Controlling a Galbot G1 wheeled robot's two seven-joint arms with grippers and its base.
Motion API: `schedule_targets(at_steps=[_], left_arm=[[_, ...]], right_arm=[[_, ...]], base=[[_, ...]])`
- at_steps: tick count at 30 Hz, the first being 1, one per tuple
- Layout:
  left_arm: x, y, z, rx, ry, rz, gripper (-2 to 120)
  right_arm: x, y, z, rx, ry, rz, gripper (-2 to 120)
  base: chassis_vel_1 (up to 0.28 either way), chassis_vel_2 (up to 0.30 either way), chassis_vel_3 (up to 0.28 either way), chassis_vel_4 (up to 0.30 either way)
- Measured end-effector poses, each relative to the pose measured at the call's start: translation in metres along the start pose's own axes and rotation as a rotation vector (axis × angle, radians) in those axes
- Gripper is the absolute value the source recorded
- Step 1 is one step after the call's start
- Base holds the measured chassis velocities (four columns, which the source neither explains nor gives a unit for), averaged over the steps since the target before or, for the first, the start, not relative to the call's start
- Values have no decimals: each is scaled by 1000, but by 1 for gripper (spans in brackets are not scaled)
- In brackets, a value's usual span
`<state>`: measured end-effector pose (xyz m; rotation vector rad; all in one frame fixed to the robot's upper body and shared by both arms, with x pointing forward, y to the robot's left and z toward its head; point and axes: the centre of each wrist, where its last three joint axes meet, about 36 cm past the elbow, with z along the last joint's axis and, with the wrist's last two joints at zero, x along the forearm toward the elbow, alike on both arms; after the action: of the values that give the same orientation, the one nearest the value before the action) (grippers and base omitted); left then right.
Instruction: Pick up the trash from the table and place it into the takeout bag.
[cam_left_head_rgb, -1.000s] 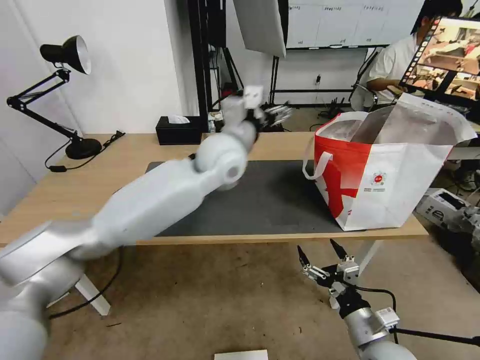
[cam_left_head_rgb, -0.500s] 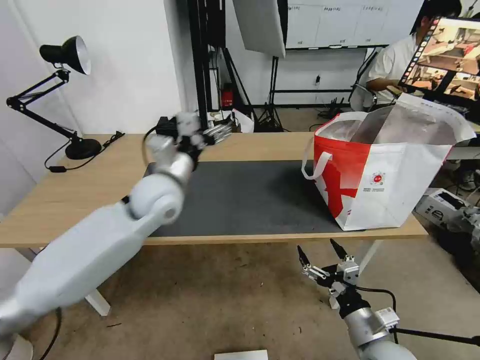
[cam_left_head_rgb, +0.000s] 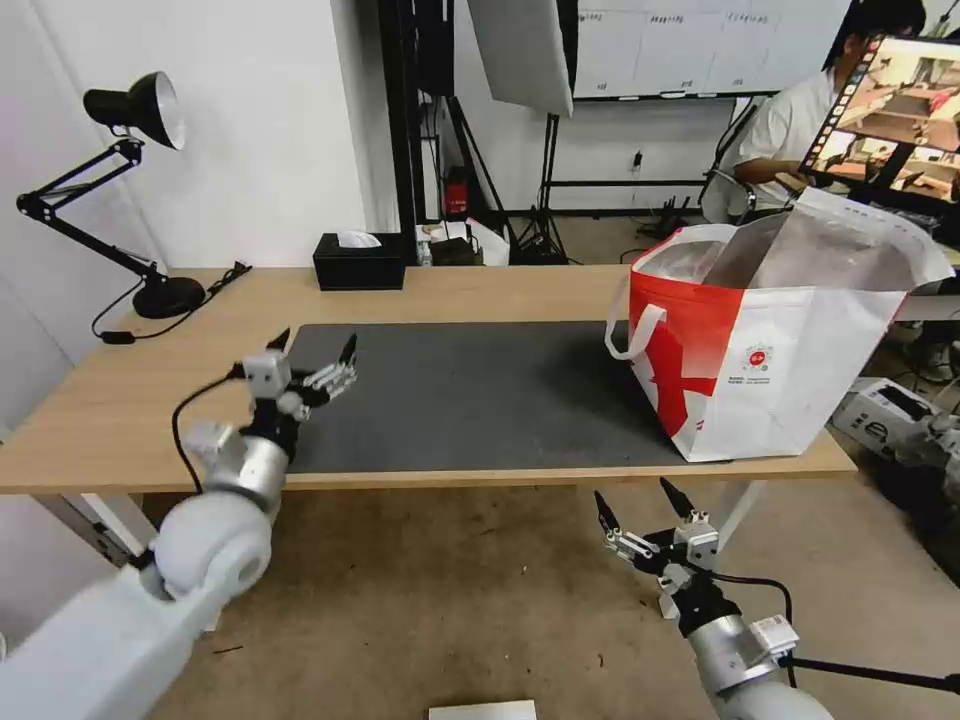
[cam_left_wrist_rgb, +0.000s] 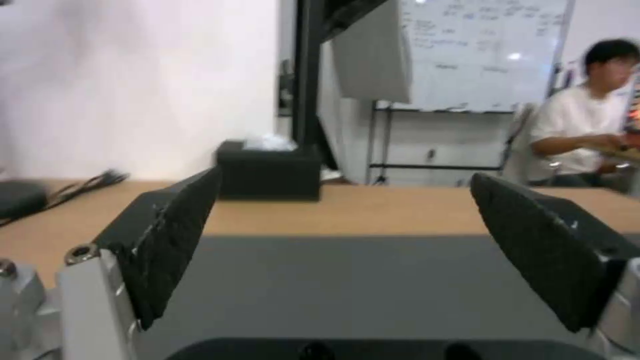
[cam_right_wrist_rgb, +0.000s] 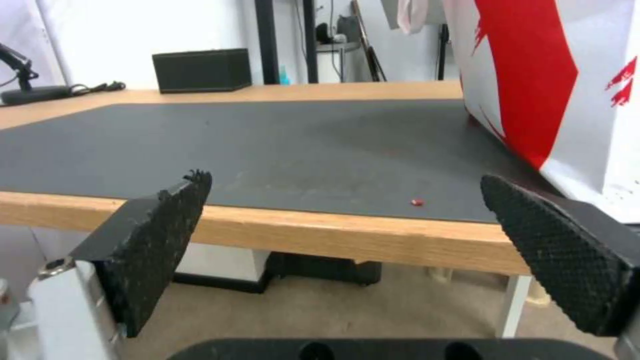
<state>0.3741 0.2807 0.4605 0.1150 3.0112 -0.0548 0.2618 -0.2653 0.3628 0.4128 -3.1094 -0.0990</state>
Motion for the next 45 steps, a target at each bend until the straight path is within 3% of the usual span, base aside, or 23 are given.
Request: schedule_targets(at_steps=[4, 7, 10, 12, 20, 23, 36, 45], left_arm=[[45, 4, 23, -27, 34, -76, 100], [69, 6, 33, -24, 56, -94, 100], [86, 7, 41, -12, 65, -93, 100], [98, 8, 47, 14, 66, -56, 100], [112, 27, 68, 94, 60, 103, 100], [114, 34, 72, 89, 64, 120, 100], [110, 47, 88, 24, 99, 65, 100], [114, 46, 95, 23, 124, 57, 100]], right_arm=[[0, 0, 0, 0, 0, 0, 100], [0, 0, 0, 0, 0, 0, 100], [0, 0, 0, 0, 0, 0, 100], [0, 0, 0, 0, 0, 0, 100], [0, 0, 0, 0, 0, 0, 100], [0, 0, 0, 0, 0, 0, 100], [0, 0, 0, 0, 0, 0, 100], [0, 0, 0, 0, 0, 0, 100]], base=[[0, 0, 0, 0], [0, 0, 0, 0], [0, 0, 0, 0], [0, 0, 0, 0], [0, 0, 0, 0], [0, 0, 0, 0], [0, 0, 0, 0], [0, 0, 0, 0]])
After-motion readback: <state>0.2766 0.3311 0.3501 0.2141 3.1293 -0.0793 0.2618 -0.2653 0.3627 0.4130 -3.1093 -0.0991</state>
